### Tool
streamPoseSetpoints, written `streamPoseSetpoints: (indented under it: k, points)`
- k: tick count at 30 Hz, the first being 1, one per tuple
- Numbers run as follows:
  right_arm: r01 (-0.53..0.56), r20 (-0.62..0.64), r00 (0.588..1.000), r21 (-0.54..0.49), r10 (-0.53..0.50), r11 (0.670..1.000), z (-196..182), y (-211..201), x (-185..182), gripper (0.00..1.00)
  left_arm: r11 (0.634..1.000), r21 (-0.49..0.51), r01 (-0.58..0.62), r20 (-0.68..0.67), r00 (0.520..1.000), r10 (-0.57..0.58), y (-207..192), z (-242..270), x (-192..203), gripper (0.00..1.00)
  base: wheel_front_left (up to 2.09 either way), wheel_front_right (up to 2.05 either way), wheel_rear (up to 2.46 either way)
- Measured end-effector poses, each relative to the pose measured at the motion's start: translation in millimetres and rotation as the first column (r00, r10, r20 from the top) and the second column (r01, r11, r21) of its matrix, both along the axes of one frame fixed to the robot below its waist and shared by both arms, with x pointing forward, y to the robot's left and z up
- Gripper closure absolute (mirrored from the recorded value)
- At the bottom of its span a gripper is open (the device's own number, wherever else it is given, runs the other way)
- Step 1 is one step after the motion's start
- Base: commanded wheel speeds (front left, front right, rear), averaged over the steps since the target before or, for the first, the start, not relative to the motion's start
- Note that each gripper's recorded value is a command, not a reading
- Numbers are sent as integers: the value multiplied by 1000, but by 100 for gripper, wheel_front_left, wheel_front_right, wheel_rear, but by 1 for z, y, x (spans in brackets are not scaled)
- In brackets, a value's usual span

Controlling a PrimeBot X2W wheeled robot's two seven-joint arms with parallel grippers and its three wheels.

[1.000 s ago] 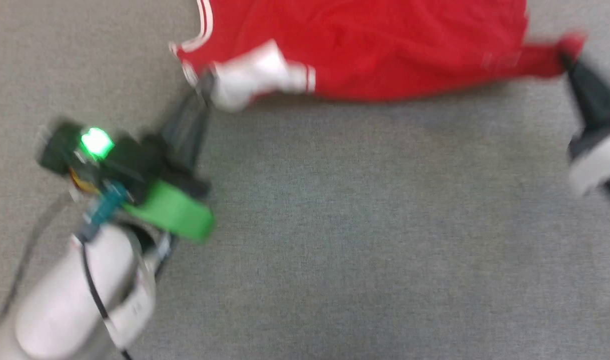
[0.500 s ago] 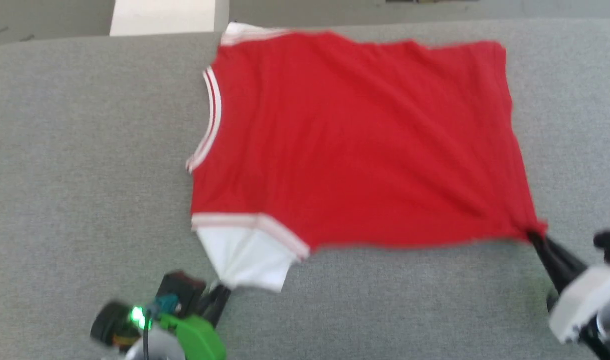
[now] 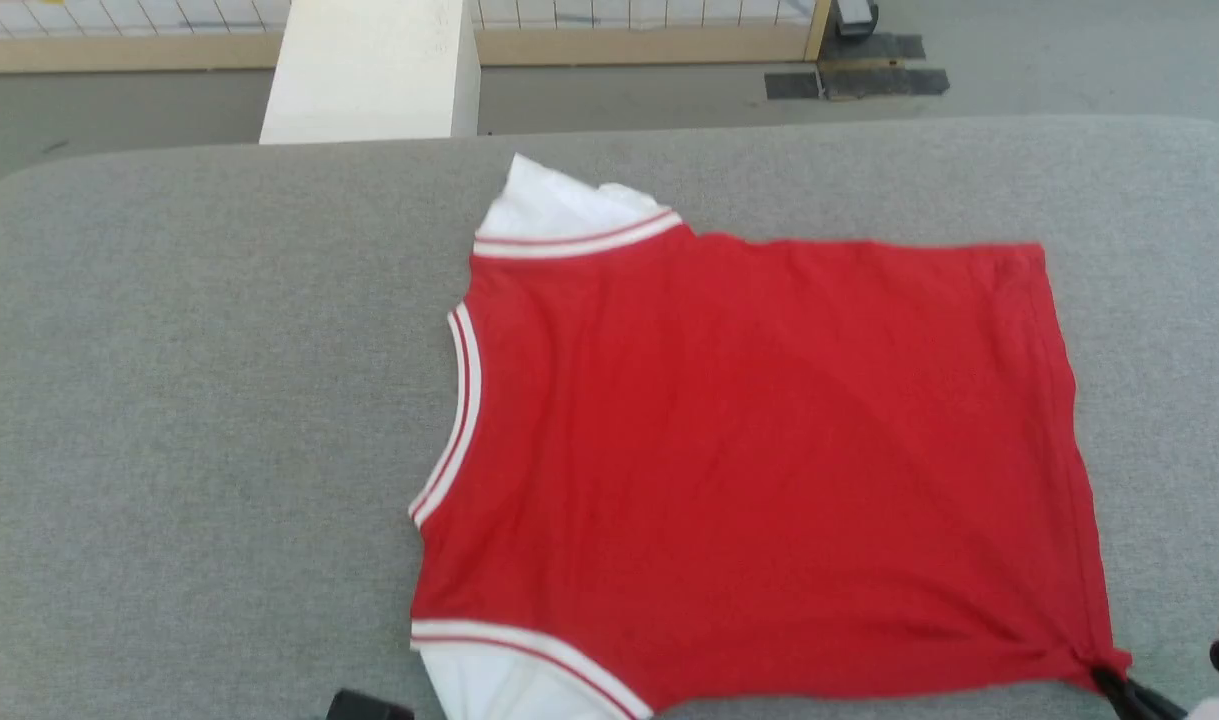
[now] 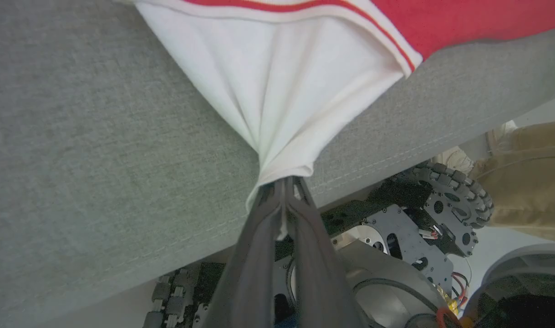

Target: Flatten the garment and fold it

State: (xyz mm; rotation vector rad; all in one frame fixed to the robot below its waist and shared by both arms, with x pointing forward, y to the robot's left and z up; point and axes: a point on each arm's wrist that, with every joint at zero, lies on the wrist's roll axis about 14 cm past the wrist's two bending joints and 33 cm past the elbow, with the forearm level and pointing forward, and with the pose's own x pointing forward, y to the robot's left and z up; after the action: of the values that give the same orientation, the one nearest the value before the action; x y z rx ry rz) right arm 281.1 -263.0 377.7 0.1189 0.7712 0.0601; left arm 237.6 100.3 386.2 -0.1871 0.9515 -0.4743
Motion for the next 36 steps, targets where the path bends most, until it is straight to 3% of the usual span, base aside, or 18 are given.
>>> streamPoseSetpoints:
  k: [4, 9, 17, 24, 31, 36]
  points:
    - [19, -14, 1000, 7, -19, 1000, 3, -1, -11, 100, 1000, -7, -14, -11, 1000, 14, 1, 8, -9, 100, 0, 0, 0]
    - [17, 57, 998, -5, -17, 1000, 21, -1, 2, 100, 1000, 5, -24, 90, 996, 23, 9, 24, 7, 100, 0, 0, 0]
    - [-38, 203, 978, -58, 49, 998, 62, 2, 51, 100, 998, 24, 50, 310, 949, -55, 3, 64, 70, 100, 0, 0, 0]
    - [-91, 275, 953, -138, 126, 986, 89, -2, 103, 100, 991, 75, 113, 457, 879, -135, -1, 90, 136, 100, 0, 0, 0]
    - [-148, 207, 962, -146, 177, 978, 59, 5, 138, 100, 997, 59, 53, 557, 827, -78, 1, 82, 207, 100, 0, 0, 0]
    - [-177, 119, 974, -121, 191, 977, 24, 10, 143, 100, 996, 69, 49, 514, 854, -78, 1, 46, 224, 100, 0, 0, 0]
